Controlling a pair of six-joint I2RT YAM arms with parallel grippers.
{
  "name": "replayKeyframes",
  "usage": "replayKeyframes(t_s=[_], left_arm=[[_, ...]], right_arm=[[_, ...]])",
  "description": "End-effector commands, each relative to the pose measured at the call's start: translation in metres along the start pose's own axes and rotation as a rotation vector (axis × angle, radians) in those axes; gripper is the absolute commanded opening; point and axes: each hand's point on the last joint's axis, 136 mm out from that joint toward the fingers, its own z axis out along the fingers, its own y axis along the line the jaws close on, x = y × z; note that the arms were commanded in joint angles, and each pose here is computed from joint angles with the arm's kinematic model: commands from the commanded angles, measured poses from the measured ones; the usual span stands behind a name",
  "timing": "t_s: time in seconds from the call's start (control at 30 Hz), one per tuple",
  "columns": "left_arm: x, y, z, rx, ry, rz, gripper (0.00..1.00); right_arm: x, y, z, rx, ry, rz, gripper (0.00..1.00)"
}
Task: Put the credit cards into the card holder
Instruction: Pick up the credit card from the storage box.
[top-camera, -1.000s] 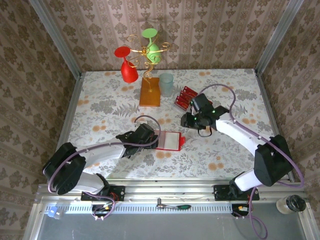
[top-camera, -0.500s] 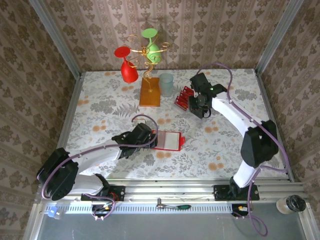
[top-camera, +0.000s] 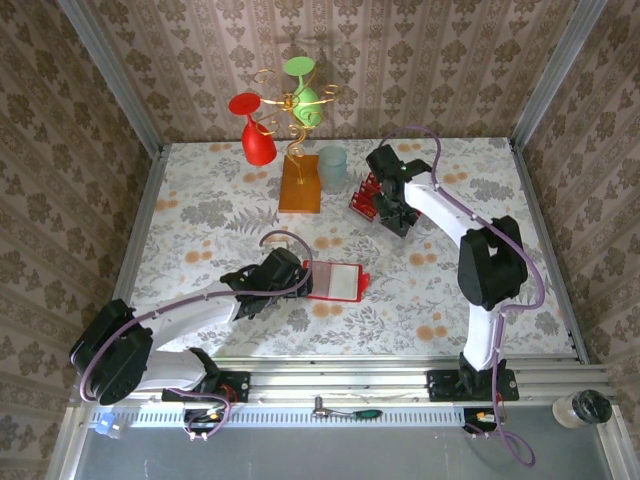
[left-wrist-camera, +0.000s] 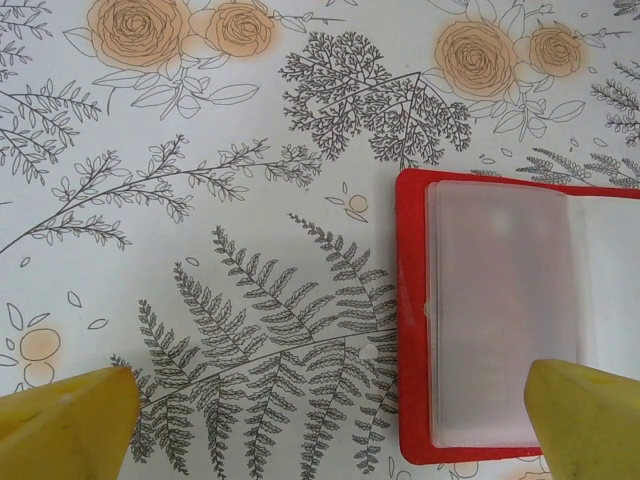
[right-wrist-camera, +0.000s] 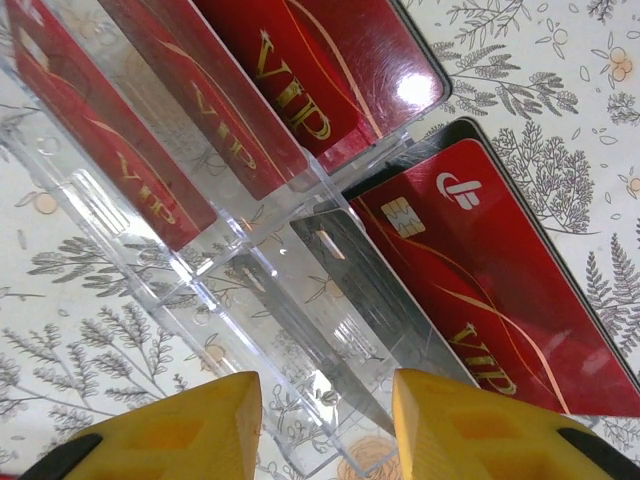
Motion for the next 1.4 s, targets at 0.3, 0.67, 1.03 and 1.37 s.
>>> replayKeyframes(t_s=[0.3,0.67,1.03,1.37], left_arm=[[0.005,0.011,-0.001,-0.027,0.01,-0.026,1.0],[0.005,0.011,0.0,-0.027,0.011,-0.029,1.0],[0.004,0.01,-0.003,-0.024,0.012,-0.023,1.0],[0.0,0.008,-0.006,-0.022,0.008,-0.016,1.0]], right_arm=[[0.015,-0.004,0.027,0.077,0.093,-0.089,0.38],[0.021,0.007,0.023,0.01,0.101,-0.093,0.22],[0.024,0.023,0.012,-0.1,0.069,-0.179,0.05],[0.003,0.022,-0.044,-0.139,-0.073,-0.18,0.0]])
